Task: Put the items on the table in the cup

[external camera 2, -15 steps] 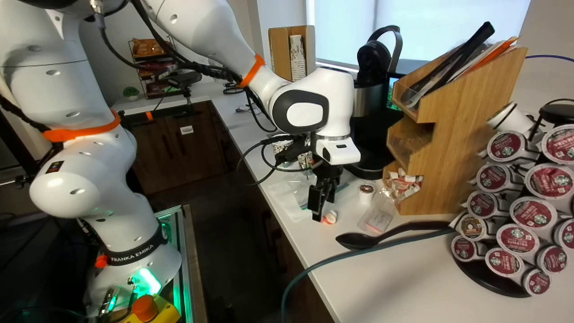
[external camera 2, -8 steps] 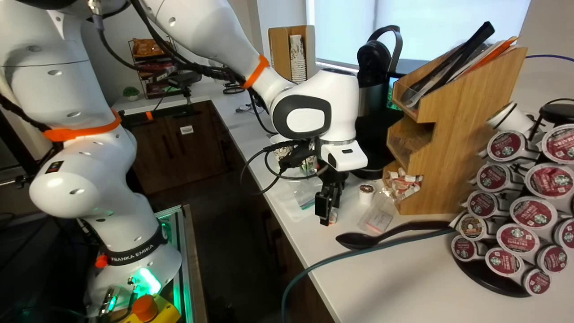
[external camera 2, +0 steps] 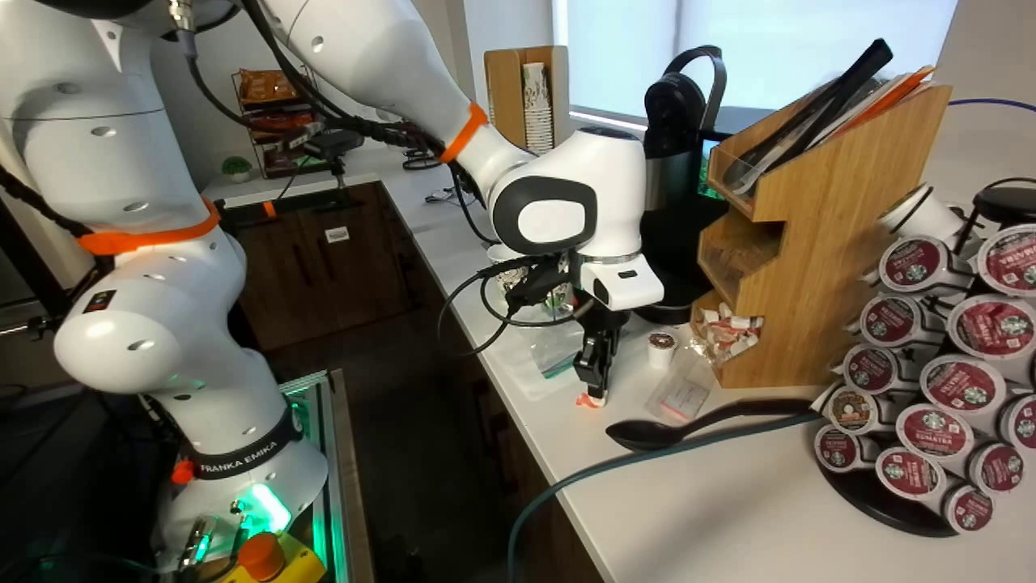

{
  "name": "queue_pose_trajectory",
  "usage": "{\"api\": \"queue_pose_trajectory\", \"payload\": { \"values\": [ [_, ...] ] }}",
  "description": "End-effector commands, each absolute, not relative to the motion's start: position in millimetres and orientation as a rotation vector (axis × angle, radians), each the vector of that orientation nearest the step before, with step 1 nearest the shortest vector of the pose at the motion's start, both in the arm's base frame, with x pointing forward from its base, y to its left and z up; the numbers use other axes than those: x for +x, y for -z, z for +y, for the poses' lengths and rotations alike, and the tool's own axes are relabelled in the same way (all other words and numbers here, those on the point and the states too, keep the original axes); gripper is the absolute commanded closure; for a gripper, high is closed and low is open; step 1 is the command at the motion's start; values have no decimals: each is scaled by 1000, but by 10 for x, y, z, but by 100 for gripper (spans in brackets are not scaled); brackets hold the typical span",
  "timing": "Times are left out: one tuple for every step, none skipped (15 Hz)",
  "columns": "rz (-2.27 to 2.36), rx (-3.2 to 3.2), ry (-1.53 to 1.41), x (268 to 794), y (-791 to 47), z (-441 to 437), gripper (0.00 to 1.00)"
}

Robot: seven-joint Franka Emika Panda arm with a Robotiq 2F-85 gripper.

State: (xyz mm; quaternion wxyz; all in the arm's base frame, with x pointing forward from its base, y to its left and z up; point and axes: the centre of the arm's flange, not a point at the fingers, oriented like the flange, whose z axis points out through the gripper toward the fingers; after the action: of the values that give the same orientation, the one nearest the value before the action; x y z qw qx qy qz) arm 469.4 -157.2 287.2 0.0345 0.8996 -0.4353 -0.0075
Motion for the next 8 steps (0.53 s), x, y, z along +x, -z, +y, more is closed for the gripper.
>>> {"api": "queue_pose_trajectory", "payload": {
  "values": [
    [-1345, 2786, -4, 4669, -2819, -1553, 100],
    [-1348, 2785, -6, 4668, -2826, -1558, 100],
    [-1353, 2781, -5, 4671, -2834, -1561, 100],
    [-1355, 2777, 8, 4664, -2863, -1565, 100],
    [-1355, 2782, 17, 4658, -2916, -1572, 100],
    [-1369, 2805, 11, 4642, -3065, -1596, 100],
    [-1374, 2829, -1, 4630, -3173, -1608, 100],
    [-1383, 2853, -30, 4620, -3290, -1613, 100]
  ]
}}
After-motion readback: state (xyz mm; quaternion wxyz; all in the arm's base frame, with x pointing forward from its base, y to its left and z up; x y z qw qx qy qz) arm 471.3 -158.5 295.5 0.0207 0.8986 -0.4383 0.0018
